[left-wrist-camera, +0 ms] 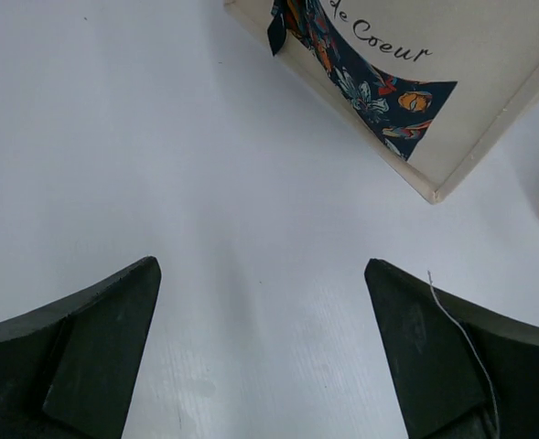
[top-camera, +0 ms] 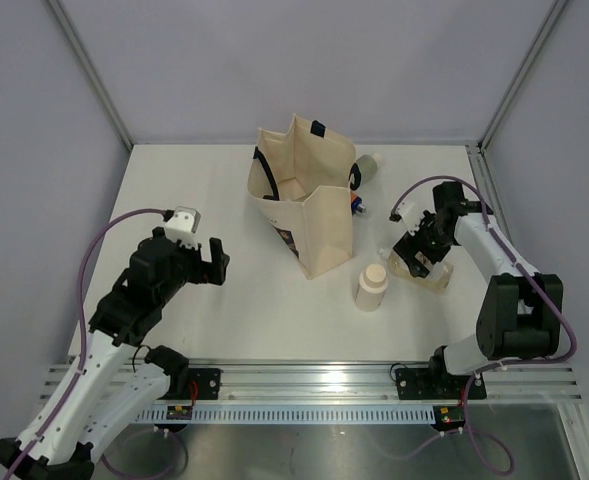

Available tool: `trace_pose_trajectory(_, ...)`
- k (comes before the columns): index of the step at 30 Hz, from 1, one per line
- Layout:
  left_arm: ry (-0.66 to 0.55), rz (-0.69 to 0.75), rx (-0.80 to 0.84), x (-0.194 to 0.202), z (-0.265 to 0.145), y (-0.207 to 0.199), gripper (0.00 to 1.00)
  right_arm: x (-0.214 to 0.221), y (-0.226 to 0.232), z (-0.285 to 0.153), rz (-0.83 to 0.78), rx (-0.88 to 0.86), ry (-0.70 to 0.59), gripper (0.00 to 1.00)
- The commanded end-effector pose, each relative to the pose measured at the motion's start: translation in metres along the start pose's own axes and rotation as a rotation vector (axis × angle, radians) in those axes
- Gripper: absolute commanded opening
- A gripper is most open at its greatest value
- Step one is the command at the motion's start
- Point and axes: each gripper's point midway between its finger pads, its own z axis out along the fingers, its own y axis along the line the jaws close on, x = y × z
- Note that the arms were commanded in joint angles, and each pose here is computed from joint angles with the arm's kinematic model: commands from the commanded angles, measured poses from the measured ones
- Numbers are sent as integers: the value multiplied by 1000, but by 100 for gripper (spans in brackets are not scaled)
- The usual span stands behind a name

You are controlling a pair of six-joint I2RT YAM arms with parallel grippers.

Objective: Place the personal care products into the canvas bag

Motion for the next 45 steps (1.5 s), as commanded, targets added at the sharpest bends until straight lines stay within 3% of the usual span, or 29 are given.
trace_pose_trajectory(1,-148,0,3,-29,-13,1,99,-2,-12,12,-6,45,55,100)
trace_pose_trajectory(14,-128,9,67,-22,-4,-10,99,-2,-39,42,-15,110,160,100)
trace_pose_trajectory(27,-127,10,52,-21,-3,-8,99,11,-28,72,42,1,249,98)
trace_pose_trajectory(30,-125,10,51,-20,-3,-7,99,6,-24,73,78,-23,237,88)
trace_pose_trajectory(33,-130,10,48,-22,-3,-7,99,3,-22,72,137,-23,229,60)
trace_pose_trajectory(34,-126,9,45,-21,-3,-6,99,3,-22,72,152,-19,225,40)
trace_pose_trajectory(35,-129,9,45,-22,-4,-6,99,2,-21,71,182,-19,216,33)
trace_pose_trajectory(39,-130,7,42,-21,-4,-6,99,-4,-23,64,253,-6,151,17)
trace_pose_trajectory(41,-130,7,41,-22,-4,-6,99,-17,-23,55,316,-33,70,0)
trace_pose_trajectory(45,-132,5,38,-22,-4,-5,99,-19,-37,30,482,-104,-75,0)
